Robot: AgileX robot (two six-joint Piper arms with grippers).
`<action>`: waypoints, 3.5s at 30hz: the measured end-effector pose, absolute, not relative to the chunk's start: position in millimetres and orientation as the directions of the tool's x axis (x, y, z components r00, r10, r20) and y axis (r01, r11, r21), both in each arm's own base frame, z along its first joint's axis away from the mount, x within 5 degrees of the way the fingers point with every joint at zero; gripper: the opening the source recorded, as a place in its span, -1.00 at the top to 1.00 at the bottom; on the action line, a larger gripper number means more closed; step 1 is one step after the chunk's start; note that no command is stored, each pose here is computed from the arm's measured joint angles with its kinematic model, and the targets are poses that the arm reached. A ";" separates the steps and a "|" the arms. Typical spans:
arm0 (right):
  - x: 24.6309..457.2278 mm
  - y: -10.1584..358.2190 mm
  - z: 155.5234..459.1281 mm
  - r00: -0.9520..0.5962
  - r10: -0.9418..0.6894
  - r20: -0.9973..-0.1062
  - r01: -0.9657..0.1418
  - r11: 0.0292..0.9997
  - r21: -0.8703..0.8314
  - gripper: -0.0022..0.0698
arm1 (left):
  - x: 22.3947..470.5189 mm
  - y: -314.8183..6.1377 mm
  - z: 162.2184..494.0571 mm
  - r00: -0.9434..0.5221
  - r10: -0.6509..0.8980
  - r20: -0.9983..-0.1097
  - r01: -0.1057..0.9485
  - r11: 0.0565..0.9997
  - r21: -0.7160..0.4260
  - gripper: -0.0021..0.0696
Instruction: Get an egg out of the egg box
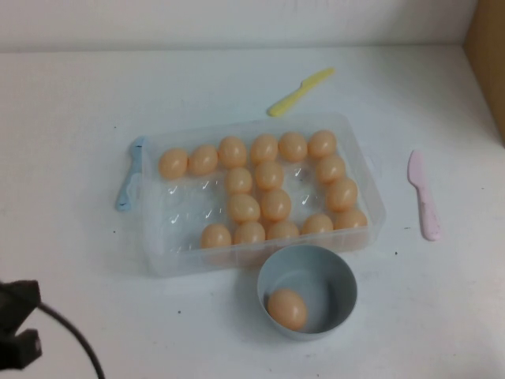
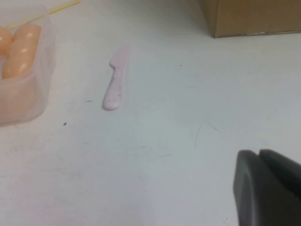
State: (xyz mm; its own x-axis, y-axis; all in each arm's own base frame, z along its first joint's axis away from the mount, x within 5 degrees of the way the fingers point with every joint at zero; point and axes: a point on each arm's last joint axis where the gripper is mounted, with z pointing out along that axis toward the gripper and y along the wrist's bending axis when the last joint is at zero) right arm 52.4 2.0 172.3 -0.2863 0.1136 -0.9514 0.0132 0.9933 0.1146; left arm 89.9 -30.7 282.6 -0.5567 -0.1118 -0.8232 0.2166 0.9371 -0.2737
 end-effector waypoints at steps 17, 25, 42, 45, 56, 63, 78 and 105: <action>52.4 2.0 172.3 -0.286 0.114 -0.951 0.013 0.993 0.115 0.99 | 252.8 -107.6 325.5 -0.763 0.477 -0.437 0.561 0.824 -0.081 0.95; 52.4 2.0 172.3 -0.286 0.114 -0.951 0.013 0.993 0.115 0.99 | 312.2 -168.1 288.0 -0.726 0.648 -0.232 0.671 0.741 -0.029 0.89; 52.4 2.0 172.3 -0.286 0.114 -0.951 0.013 0.993 0.115 0.99 | 342.9 -203.9 254.3 -0.769 0.607 -0.199 0.623 0.782 -0.025 -0.33; 52.4 2.0 172.3 -0.286 0.114 -0.951 0.013 0.993 0.115 0.99 | 344.2 -209.0 247.5 -0.777 0.597 -0.199 0.617 0.785 -0.053 -0.33; 52.4 2.0 172.3 -0.286 0.114 -0.951 0.013 0.993 0.115 0.99 | 352.6 -215.1 221.3 -0.802 0.574 -0.168 0.590 0.804 -0.073 -0.34; 52.4 2.0 172.3 -0.286 0.114 -0.951 0.013 0.993 0.115 0.99 | 354.6 -213.2 219.8 -0.807 0.566 -0.167 0.583 0.810 -0.072 -0.34; 52.4 2.0 172.3 -0.286 0.114 -0.951 0.013 0.993 0.115 0.99 | 357.3 -210.8 213.9 -0.811 0.565 -0.150 0.578 0.813 -0.063 -0.34; 52.4 2.0 172.3 -0.286 0.114 -0.951 0.013 0.993 0.115 0.99 | 354.3 -208.8 201.9 -0.814 0.563 -0.145 0.575 0.816 -0.061 -0.04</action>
